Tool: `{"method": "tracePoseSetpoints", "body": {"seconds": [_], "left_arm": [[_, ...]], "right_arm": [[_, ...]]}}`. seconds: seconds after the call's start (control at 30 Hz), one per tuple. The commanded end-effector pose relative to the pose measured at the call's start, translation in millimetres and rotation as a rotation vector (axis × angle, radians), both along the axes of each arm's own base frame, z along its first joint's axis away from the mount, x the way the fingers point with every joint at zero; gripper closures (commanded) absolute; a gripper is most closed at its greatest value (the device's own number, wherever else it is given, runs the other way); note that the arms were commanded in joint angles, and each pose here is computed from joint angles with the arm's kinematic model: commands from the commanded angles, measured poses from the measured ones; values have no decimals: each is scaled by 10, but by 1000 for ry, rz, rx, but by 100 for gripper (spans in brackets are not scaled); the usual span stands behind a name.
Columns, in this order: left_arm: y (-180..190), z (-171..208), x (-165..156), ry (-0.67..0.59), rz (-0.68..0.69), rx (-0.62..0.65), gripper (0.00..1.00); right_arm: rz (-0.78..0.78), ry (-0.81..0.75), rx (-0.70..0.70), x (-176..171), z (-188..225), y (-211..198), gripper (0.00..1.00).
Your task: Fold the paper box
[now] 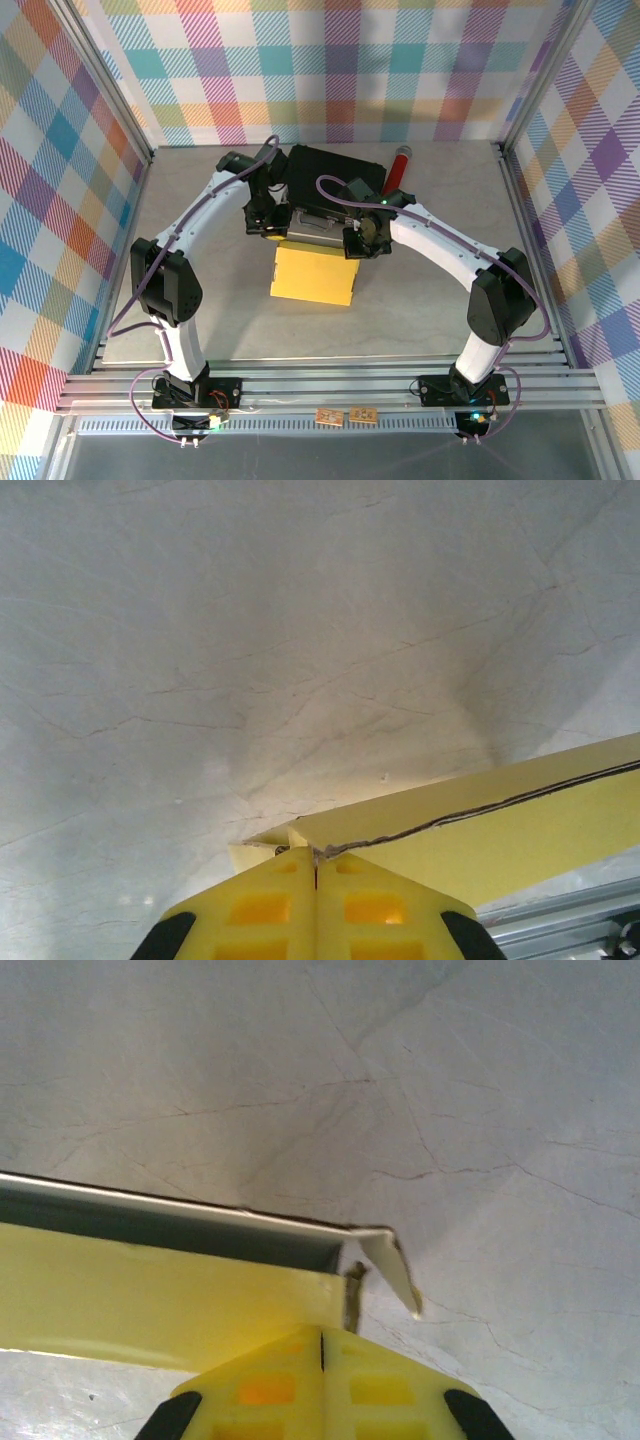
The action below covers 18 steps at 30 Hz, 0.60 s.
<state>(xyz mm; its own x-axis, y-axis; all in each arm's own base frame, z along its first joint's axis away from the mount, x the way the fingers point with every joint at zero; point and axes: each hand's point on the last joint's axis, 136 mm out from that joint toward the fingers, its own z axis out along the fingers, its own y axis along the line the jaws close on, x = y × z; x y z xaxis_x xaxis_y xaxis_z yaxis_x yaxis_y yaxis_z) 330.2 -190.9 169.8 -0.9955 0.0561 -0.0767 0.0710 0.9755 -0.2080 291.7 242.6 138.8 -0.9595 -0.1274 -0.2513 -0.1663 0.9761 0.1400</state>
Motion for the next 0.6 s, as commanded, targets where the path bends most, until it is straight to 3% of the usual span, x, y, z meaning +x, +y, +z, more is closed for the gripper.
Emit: {"method": "tracePoseSetpoints", "body": {"seconds": [0.0, 0.33, 0.57], "left_arm": [[-141, 62, -34, -23, 12, -81, 100], [-222, 145, 130, -158, 27, -167, 100], [-220, 59, 42, -158, 20, -184, 100]], "right_arm": [[17, -37, 50, 30, 133, 115, 100], [9, -87, 45, 145, 215, 125, 100], [-4, -82, 42, 95, 192, 71, 100]]}}
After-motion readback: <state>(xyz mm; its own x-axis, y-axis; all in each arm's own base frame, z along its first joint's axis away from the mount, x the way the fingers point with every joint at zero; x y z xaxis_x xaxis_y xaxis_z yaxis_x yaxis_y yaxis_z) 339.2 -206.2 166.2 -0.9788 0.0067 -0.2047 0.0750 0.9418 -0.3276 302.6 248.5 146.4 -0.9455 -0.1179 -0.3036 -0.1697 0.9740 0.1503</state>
